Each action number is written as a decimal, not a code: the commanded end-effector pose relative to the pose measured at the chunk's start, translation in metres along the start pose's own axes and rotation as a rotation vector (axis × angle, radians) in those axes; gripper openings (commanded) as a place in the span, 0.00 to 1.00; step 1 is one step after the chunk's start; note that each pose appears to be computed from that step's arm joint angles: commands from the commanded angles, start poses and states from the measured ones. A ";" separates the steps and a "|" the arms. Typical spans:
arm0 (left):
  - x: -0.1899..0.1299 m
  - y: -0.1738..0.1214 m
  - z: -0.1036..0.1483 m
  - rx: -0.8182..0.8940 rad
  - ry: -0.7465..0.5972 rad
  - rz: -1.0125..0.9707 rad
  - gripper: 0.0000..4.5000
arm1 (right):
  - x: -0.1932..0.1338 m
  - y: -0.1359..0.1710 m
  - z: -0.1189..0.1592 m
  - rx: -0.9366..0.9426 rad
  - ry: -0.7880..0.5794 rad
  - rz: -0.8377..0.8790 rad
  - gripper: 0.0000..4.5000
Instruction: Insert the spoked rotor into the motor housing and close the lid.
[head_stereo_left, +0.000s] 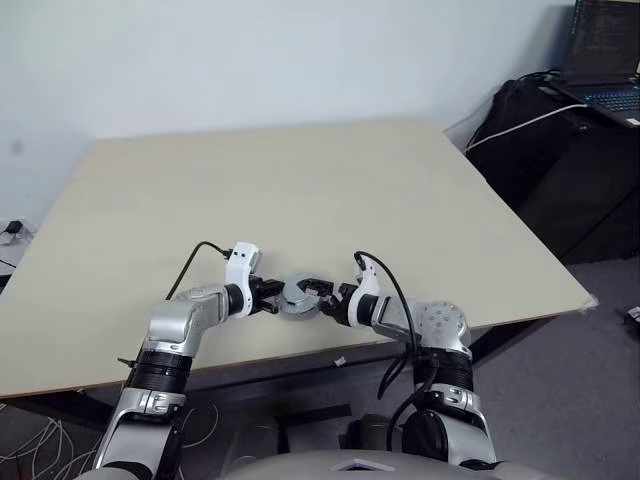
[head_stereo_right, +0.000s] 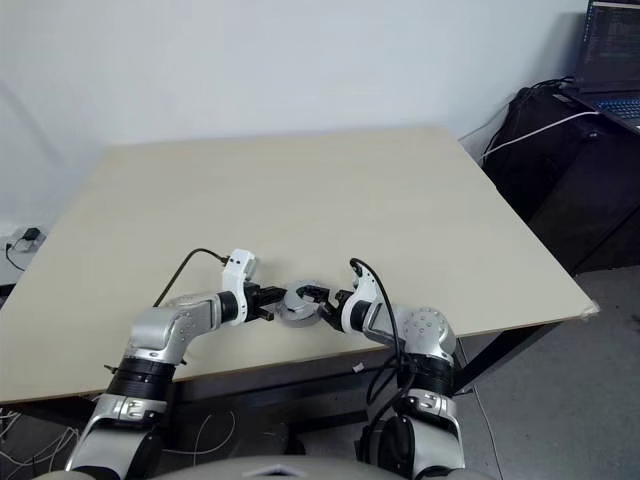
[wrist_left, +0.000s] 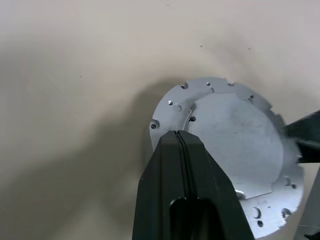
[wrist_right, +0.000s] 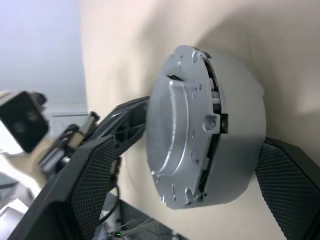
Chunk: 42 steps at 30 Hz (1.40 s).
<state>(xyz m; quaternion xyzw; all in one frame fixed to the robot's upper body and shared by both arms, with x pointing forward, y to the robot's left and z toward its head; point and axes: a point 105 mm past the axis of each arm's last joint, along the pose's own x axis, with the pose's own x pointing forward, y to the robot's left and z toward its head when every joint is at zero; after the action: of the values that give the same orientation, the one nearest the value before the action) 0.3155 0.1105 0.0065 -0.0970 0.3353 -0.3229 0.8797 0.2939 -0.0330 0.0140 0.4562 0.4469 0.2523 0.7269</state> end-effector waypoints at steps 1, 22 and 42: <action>0.010 -0.010 -0.020 -0.023 0.075 -0.040 0.00 | 0.018 0.049 -0.027 -0.004 0.086 0.194 1.00; 0.009 -0.007 -0.020 -0.037 0.058 -0.025 0.00 | 0.033 0.054 -0.011 0.043 -0.004 0.169 1.00; 0.010 -0.005 -0.020 -0.042 0.051 -0.015 0.00 | 0.023 0.059 -0.035 0.011 0.095 0.203 0.47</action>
<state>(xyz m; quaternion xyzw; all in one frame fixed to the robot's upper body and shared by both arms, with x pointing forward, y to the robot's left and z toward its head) 0.3180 0.1192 0.0033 -0.1010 0.3326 -0.2994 0.8886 0.2894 -0.0234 0.0167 0.4563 0.4540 0.2533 0.7222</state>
